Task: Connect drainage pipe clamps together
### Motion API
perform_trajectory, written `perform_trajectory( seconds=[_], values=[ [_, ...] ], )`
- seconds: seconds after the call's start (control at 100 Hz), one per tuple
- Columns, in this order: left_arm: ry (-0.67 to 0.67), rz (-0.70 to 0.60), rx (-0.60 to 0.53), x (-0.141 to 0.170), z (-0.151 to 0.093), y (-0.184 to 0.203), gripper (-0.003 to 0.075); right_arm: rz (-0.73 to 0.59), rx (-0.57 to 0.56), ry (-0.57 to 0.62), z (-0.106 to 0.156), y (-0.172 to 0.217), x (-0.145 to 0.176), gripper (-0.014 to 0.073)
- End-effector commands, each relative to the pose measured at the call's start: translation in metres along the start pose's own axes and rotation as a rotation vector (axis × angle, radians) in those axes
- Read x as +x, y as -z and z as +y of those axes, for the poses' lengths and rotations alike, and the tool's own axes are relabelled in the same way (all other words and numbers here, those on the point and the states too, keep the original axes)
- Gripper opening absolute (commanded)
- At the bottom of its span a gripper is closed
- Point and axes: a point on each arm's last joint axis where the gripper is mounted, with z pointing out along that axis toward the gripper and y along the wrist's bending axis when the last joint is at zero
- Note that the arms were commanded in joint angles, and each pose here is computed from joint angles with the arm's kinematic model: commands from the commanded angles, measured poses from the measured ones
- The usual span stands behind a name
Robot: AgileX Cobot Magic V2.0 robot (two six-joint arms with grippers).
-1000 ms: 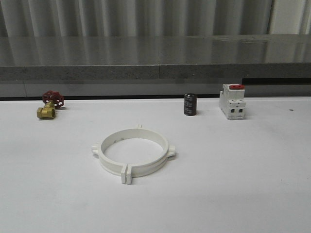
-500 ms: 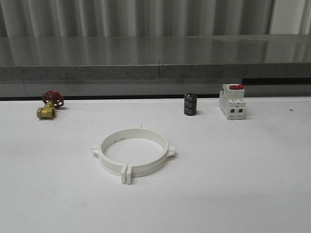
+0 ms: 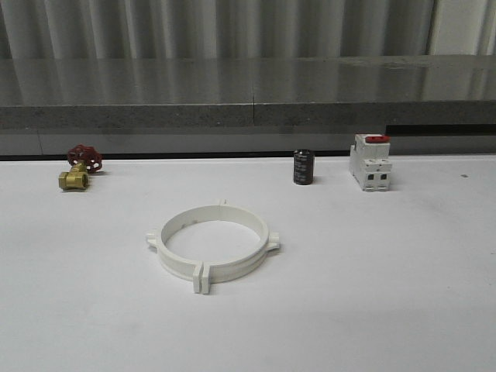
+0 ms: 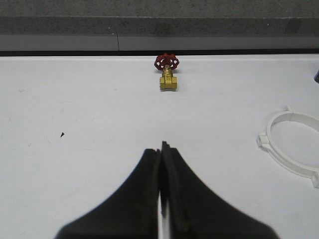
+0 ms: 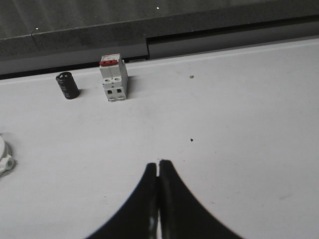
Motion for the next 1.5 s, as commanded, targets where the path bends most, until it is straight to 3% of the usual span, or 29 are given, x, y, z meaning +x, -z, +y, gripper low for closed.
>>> perform_trajectory(
  seconds=[0.0,0.29,0.46,1.49],
  values=[
    [0.005,-0.093,0.012,-0.014,-0.001,0.003,-0.0021,-0.154,-0.018,0.023,0.001,0.004,-0.008,-0.0067],
    [0.005,-0.093,0.012,-0.014,-0.001,0.003,-0.0021,-0.286,-0.030,0.053,-0.004,0.003,0.019,-0.0067],
    [0.005,-0.093,0.012,-0.014,-0.001,0.003,-0.0021,-0.326,-0.034,0.061,-0.004,0.007,0.017,-0.0067],
    [0.004,-0.091,0.011,-0.014,-0.001,0.003,-0.0021,-0.326,-0.034,0.060,-0.004,0.007,0.017,-0.0067]
  ],
)
